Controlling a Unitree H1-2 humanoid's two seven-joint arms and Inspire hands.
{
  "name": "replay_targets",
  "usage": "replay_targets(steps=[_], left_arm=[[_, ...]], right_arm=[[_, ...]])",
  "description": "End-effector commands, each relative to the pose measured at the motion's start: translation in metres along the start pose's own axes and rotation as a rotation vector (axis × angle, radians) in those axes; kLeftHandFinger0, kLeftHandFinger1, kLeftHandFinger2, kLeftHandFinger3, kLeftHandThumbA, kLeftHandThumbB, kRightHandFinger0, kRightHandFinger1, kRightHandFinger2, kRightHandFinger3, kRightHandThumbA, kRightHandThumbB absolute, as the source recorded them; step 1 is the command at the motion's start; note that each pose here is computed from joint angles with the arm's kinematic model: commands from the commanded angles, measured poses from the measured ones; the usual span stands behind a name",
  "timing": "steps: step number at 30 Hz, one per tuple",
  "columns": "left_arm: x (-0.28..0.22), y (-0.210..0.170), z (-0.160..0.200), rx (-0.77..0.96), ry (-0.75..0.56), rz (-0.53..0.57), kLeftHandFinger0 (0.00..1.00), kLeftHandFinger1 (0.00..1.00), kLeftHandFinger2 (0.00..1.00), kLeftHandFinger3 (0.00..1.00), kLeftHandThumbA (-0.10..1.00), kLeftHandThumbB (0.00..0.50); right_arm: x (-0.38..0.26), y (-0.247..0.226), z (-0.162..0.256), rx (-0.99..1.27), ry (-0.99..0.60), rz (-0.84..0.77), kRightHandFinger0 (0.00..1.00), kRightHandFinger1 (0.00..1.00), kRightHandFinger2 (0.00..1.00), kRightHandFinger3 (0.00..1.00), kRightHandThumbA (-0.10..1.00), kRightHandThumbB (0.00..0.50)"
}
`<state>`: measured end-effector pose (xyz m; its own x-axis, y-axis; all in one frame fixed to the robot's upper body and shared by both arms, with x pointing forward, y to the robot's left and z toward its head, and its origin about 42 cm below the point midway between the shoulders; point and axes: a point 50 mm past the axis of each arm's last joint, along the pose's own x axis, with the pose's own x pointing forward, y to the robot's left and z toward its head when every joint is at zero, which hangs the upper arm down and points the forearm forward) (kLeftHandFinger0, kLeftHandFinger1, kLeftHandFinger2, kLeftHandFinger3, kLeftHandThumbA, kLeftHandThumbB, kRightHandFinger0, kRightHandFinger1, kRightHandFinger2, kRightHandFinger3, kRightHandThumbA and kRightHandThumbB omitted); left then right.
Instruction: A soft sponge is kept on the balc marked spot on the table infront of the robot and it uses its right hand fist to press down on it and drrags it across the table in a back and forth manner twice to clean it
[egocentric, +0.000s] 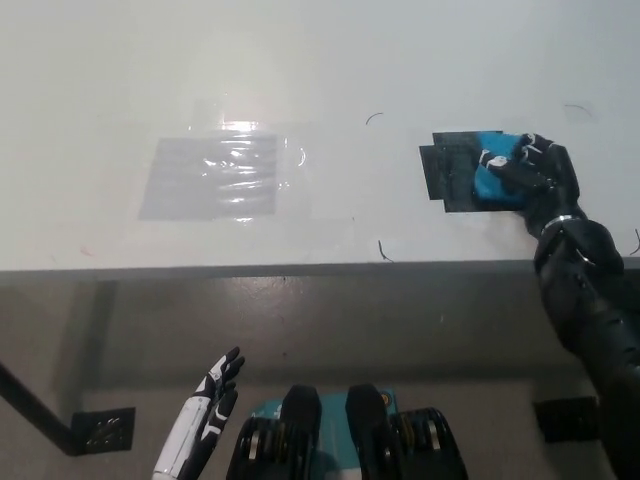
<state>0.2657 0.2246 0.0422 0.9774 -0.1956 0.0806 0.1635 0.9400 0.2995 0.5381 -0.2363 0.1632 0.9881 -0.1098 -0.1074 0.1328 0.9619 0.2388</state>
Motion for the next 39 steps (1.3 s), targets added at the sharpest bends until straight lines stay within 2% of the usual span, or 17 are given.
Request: replay_targets(steps=[1, 2, 3, 4, 6, 11, 12, 18, 22, 23, 25, 28, 31, 34, 35, 37, 39], left_arm=[[0.005, 0.005, 0.009, 0.015, -0.052, 0.007, 1.00, 1.00, 1.00, 1.00, 1.00, 0.066], [0.005, 0.005, 0.009, 0.016, -0.053, 0.008, 1.00, 1.00, 1.00, 1.00, 1.00, 0.066], [0.007, 0.005, 0.009, 0.020, -0.057, 0.006, 1.00, 1.00, 1.00, 1.00, 1.00, 0.067], [0.007, 0.005, 0.009, 0.021, -0.062, 0.005, 1.00, 1.00, 1.00, 1.00, 1.00, 0.067], [0.012, 0.008, 0.011, 0.025, -0.070, 0.006, 1.00, 1.00, 1.00, 1.00, 1.00, 0.073], [0.015, 0.011, 0.013, 0.026, -0.067, 0.004, 1.00, 1.00, 1.00, 1.00, 1.00, 0.070], [0.016, 0.012, 0.013, 0.033, -0.070, 0.002, 1.00, 1.00, 1.00, 1.00, 1.00, 0.075], [0.014, 0.015, 0.014, 0.045, -0.055, -0.011, 1.00, 1.00, 1.00, 1.00, 1.00, 0.081], [0.018, 0.016, 0.015, 0.049, -0.070, -0.020, 1.00, 1.00, 1.00, 1.00, 1.00, 0.065], [0.018, 0.016, 0.015, 0.045, -0.065, -0.025, 1.00, 1.00, 1.00, 1.00, 1.00, 0.080], [0.018, 0.016, 0.015, 0.054, -0.066, -0.025, 1.00, 1.00, 1.00, 1.00, 1.00, 0.087], [0.021, 0.018, 0.015, 0.059, -0.064, -0.025, 1.00, 1.00, 1.00, 1.00, 1.00, 0.095], [0.020, 0.017, 0.014, 0.051, -0.066, -0.018, 1.00, 1.00, 1.00, 1.00, 1.00, 0.094], [0.019, 0.015, 0.013, 0.046, -0.067, -0.016, 1.00, 1.00, 1.00, 1.00, 1.00, 0.098], [0.019, 0.015, 0.013, 0.046, -0.068, -0.014, 1.00, 1.00, 1.00, 1.00, 1.00, 0.096], [0.015, 0.014, 0.011, 0.036, -0.063, -0.012, 1.00, 1.00, 1.00, 1.00, 1.00, 0.099], [0.013, 0.014, 0.011, 0.024, -0.069, -0.009, 1.00, 1.00, 1.00, 1.00, 1.00, 0.103]], right_arm=[[0.002, 0.006, 0.020, -0.076, -0.114, 0.160, 0.75, 0.71, 0.84, 0.82, 1.00, 0.302], [0.003, 0.010, 0.025, -0.072, -0.134, 0.204, 0.81, 0.81, 0.95, 0.93, 1.00, 0.296], [0.002, 0.021, 0.040, -0.027, -0.189, 0.319, 1.00, 1.00, 1.00, 1.00, 1.00, 0.315], [0.000, 0.031, 0.054, 0.001, -0.250, 0.382, 1.00, 1.00, 1.00, 1.00, 1.00, 0.311], [-0.018, 0.061, 0.115, 0.037, -0.438, 0.515, 1.00, 1.00, 1.00, 1.00, 1.00, 0.391], [-0.080, 0.086, 0.229, 0.020, -0.782, 0.633, 1.00, 1.00, 1.00, 1.00, 1.00, 0.403], [-0.116, 0.087, 0.274, 0.005, -0.933, 0.660, 1.00, 1.00, 1.00, 1.00, 1.00, 0.414], [-0.211, 0.064, 0.341, -0.008, -1.280, 0.668, 1.00, 1.00, 1.00, 1.00, 1.00, 0.437], [-0.265, 0.041, 0.335, -0.079, -1.448, 0.652, 1.00, 1.00, 1.00, 1.00, 1.00, 0.397], [-0.291, 0.035, 0.325, -0.129, -1.506, 0.663, 1.00, 1.00, 1.00, 1.00, 1.00, 0.451], [-0.305, 0.033, 0.315, -0.143, -1.528, 0.670, 1.00, 1.00, 1.00, 1.00, 1.00, 0.471], [-0.338, 0.031, 0.273, -0.124, -1.595, 0.670, 1.00, 1.00, 1.00, 1.00, 1.00, 0.447], [-0.344, 0.026, 0.236, -0.074, -1.550, 0.689, 1.00, 1.00, 1.00, 1.00, 1.00, 0.429], [-0.348, 0.026, 0.199, -0.020, -1.368, 0.775, 1.00, 1.00, 1.00, 1.00, 0.97, 0.424], [-0.350, 0.029, 0.183, 0.001, -1.287, 0.737, 1.00, 1.00, 1.00, 1.00, 0.99, 0.472], [-0.344, 0.027, 0.160, -0.013, -1.226, 0.714, 1.00, 1.00, 1.00, 1.00, 1.00, 0.383], [-0.325, 0.018, 0.119, -0.032, -1.082, 0.615, 1.00, 1.00, 1.00, 1.00, 1.00, 0.383]])
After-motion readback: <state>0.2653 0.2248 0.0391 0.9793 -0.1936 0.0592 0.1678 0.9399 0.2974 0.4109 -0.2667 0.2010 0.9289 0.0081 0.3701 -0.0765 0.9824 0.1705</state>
